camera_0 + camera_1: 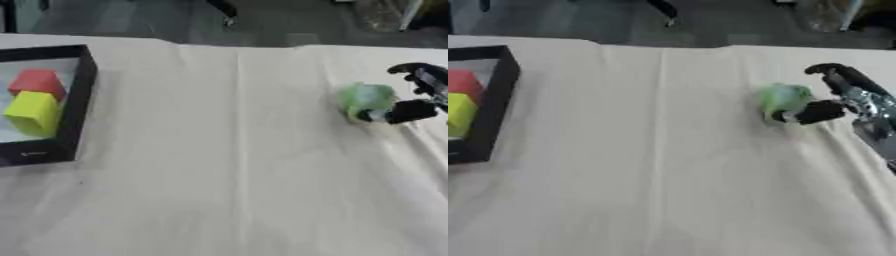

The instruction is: Pick up the objects with one hand, pass them to the other hand, and then place them into the box on the other side of the table.

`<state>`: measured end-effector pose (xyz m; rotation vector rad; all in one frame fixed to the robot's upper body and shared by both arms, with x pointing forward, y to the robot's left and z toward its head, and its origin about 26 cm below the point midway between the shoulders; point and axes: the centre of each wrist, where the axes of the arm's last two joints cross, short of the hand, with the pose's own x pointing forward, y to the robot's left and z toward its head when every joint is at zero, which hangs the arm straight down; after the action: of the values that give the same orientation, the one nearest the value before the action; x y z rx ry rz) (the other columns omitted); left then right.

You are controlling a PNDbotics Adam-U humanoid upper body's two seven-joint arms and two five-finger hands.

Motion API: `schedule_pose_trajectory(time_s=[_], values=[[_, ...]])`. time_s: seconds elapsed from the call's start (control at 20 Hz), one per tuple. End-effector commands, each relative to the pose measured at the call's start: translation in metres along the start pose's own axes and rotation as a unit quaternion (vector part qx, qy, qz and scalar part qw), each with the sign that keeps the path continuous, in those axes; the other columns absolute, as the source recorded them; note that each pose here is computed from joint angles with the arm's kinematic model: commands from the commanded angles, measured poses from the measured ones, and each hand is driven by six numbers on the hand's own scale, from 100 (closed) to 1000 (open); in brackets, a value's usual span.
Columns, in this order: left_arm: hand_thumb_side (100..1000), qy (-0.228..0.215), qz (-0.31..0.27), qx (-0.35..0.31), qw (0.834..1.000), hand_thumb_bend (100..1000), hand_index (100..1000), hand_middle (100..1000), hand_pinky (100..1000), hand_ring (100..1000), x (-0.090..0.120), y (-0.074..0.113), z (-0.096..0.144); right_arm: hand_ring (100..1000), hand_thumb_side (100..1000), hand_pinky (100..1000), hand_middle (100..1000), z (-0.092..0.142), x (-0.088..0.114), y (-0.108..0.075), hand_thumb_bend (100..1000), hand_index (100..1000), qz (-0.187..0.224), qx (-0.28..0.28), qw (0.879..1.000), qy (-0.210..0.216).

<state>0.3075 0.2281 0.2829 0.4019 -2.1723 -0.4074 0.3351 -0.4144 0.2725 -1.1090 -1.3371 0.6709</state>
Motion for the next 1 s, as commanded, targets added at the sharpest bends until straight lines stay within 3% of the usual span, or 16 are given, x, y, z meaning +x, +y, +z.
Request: schedule_pose_trajectory(time_s=[0.05, 0.55, 0.85, 0.9, 1.0], values=[[608, -0.014, -0.009, 0.008, 1.000, 100, 718, 612, 804, 660, 0.007, 0.006, -0.002, 947, 327, 842, 950, 0.000, 0.000, -0.008, 672, 917, 0.002, -0.005, 1.000, -0.005], [618, -0.014, -0.007, 0.012, 1.000, 100, 715, 610, 806, 660, 0.007, 0.006, -0.002, 945, 337, 841, 938, -0.002, -0.005, 0.000, 654, 905, -0.012, 0.005, 1.000, -0.001], [620, -0.015, -0.006, 0.013, 1.000, 100, 713, 610, 806, 661, 0.007, 0.006, -0.002, 926, 324, 838, 876, -0.002, -0.007, 0.003, 623, 845, -0.015, 0.008, 1.000, 0.006], [621, -0.015, -0.007, 0.013, 1.000, 100, 713, 611, 807, 663, 0.007, 0.006, -0.002, 903, 289, 834, 813, -0.002, -0.007, 0.004, 591, 785, -0.017, 0.008, 1.000, 0.006], [622, -0.013, -0.008, 0.013, 1.000, 100, 714, 612, 809, 664, 0.006, 0.006, -0.002, 894, 257, 828, 790, -0.002, -0.006, 0.004, 568, 758, -0.026, 0.003, 1.000, 0.002]])
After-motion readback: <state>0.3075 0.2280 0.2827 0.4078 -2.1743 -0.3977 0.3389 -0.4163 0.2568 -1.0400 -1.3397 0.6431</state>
